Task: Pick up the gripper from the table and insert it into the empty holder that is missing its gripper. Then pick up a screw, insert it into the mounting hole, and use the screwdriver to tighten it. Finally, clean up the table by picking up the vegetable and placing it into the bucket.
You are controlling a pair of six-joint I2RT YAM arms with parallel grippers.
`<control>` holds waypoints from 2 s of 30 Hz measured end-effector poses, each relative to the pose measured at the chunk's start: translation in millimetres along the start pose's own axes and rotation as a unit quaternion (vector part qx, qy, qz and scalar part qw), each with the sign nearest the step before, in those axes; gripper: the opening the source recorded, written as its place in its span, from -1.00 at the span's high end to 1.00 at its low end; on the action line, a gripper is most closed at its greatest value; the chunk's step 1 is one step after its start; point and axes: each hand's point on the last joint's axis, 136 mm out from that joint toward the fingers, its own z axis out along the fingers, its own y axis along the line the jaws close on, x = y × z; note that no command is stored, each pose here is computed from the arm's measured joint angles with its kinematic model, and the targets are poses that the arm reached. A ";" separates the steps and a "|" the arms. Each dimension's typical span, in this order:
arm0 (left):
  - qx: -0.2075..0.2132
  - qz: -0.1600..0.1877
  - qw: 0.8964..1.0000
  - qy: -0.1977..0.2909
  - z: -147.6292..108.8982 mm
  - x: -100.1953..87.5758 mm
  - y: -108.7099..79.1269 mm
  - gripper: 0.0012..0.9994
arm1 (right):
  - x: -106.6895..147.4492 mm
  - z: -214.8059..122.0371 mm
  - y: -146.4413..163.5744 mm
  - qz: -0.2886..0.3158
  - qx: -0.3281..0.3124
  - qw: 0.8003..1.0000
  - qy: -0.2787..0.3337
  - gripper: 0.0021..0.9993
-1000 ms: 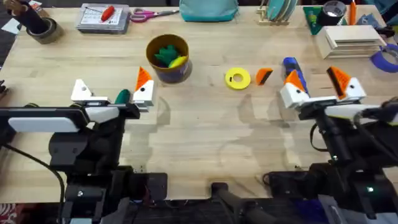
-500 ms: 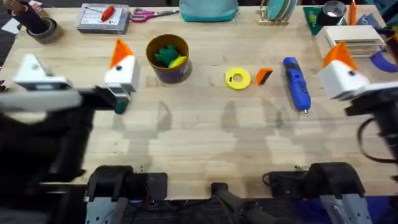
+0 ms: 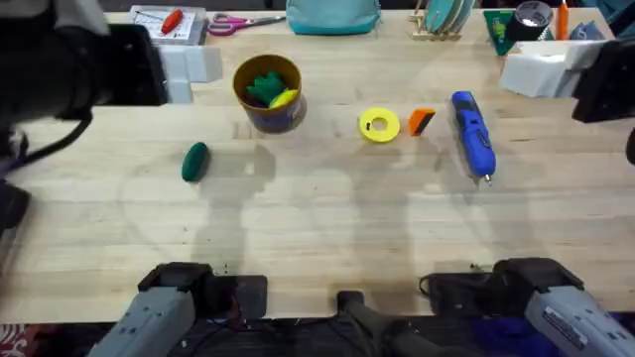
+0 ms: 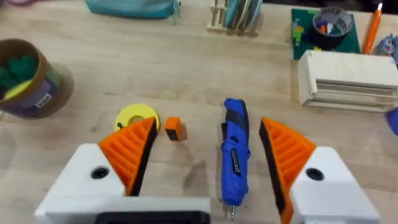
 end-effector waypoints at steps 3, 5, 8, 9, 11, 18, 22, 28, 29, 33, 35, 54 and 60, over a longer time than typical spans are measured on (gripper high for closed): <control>-0.001 0.000 0.998 0.059 15.3 9.4 0.0 -0.97 | 24.8 -8.3 1.4 0.006 -0.005 0.992 0.128 -0.99; -0.001 0.000 0.996 0.094 24.0 17.7 0.0 -0.97 | 15.1 9.1 0.0 0.008 -0.006 0.985 0.173 -0.99; 0.000 0.000 0.991 0.136 36.7 29.4 -0.5 -0.97 | 35.4 39.6 -1.2 0.013 -0.009 0.965 0.261 -0.99; 0.001 0.000 0.989 0.148 40.5 32.8 -0.7 -0.97 | 44.0 45.6 -1.2 0.014 -0.009 0.958 0.285 -0.99; 0.001 0.000 0.987 0.162 46.4 36.9 -1.0 -0.97 | 52.3 52.7 -1.4 0.016 -0.010 0.951 0.308 -0.99; 0.001 0.000 0.986 0.166 51.1 37.1 -1.0 -0.97 | 48.3 48.2 -2.7 0.014 -0.006 0.955 0.296 -0.99; 0.001 0.000 0.986 0.167 51.0 37.3 -1.0 -0.97 | 47.8 47.8 -2.7 0.014 -0.006 0.956 0.294 -0.99; 0.003 -0.001 0.983 0.182 48.3 44.5 -1.6 -0.97 | 41.6 51.9 -3.1 0.013 -0.005 0.960 0.280 -0.99; 0.003 -0.001 0.982 0.191 46.6 48.4 -1.4 -0.97 | 41.2 52.2 -3.2 0.013 -0.005 0.960 0.279 -0.99; -0.002 -0.010 0.974 0.227 41.9 63.8 3.8 -0.97 | 39.5 53.2 -3.3 0.013 -0.005 0.961 0.275 -0.99; -0.011 -0.024 0.968 0.250 41.2 72.6 11.9 -0.97 | 38.4 53.9 -3.3 0.013 -0.005 0.962 0.273 -0.99; -0.036 -0.047 0.947 0.316 67.9 125.8 45.5 -0.97 | 36.4 55.1 -3.5 0.013 -0.005 0.963 0.268 -0.99; -0.044 -0.057 0.942 0.326 89.1 137.5 59.0 -0.97 | 37.1 54.7 -3.4 0.013 -0.005 0.963 0.270 -0.99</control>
